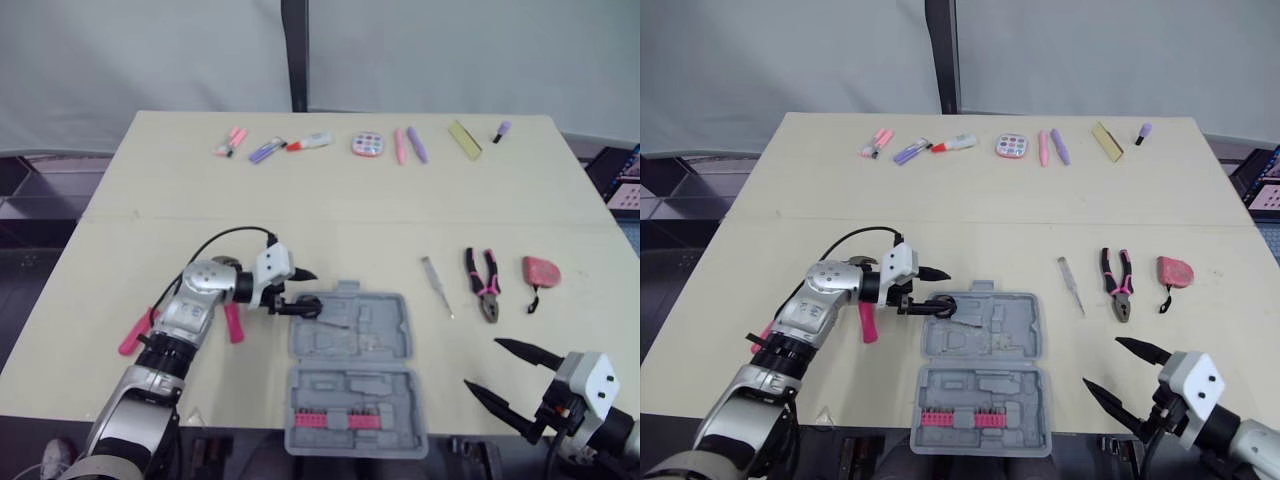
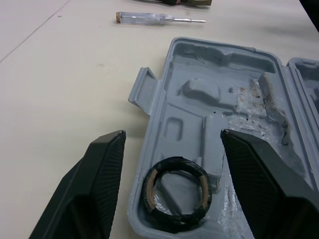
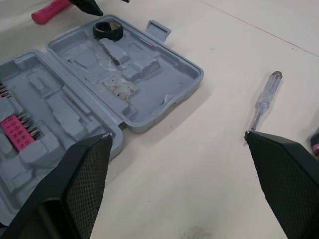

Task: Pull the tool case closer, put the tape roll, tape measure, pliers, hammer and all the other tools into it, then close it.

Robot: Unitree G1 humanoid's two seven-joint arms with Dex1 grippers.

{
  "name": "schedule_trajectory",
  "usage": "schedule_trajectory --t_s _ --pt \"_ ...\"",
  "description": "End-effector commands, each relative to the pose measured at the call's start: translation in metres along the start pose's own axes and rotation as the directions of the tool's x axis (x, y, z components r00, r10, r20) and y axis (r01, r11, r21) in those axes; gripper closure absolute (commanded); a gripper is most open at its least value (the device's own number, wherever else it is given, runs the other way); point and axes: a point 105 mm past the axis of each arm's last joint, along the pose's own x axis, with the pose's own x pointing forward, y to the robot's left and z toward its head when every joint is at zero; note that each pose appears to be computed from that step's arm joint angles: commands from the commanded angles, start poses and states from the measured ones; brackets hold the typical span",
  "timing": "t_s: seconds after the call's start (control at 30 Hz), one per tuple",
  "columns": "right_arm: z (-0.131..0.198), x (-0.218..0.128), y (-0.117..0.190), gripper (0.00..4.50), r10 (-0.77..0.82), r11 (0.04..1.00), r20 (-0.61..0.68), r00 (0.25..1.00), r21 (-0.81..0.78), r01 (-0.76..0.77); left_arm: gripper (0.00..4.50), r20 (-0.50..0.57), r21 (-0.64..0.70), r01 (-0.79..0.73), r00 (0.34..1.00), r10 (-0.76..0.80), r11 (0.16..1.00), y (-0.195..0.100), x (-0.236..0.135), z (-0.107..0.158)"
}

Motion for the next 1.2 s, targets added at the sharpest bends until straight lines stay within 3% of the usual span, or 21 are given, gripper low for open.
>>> schedule_trajectory --t_s 0.03,0.4,0.47,1.2 --pt "0.003 -0.002 0.001 0.00 0.011 1.000 0.004 1.000 -0.020 -0.011 2.38 0.036 0.028 -0.012 0.999 0.011 1.000 0.001 -0.002 0.012" --pt "0.002 -0.003 0.000 0.00 0.005 1.000 -0.005 1.000 -0.022 -0.005 2.38 0.039 0.028 -0.017 0.999 0.016 0.999 0.001 0.000 0.010" --pt "0.002 -0.003 0.000 0.00 0.004 1.000 -0.007 1.000 -0.024 -0.004 2.92 0.042 0.027 -0.022 0.999 0.021 0.999 0.001 0.001 0.009" --pt "0.003 -0.004 -0.003 0.00 -0.004 1.000 -0.012 1.000 -0.031 0.003 2.92 0.022 0.027 -0.074 0.997 0.074 0.997 0.001 0.008 -0.010"
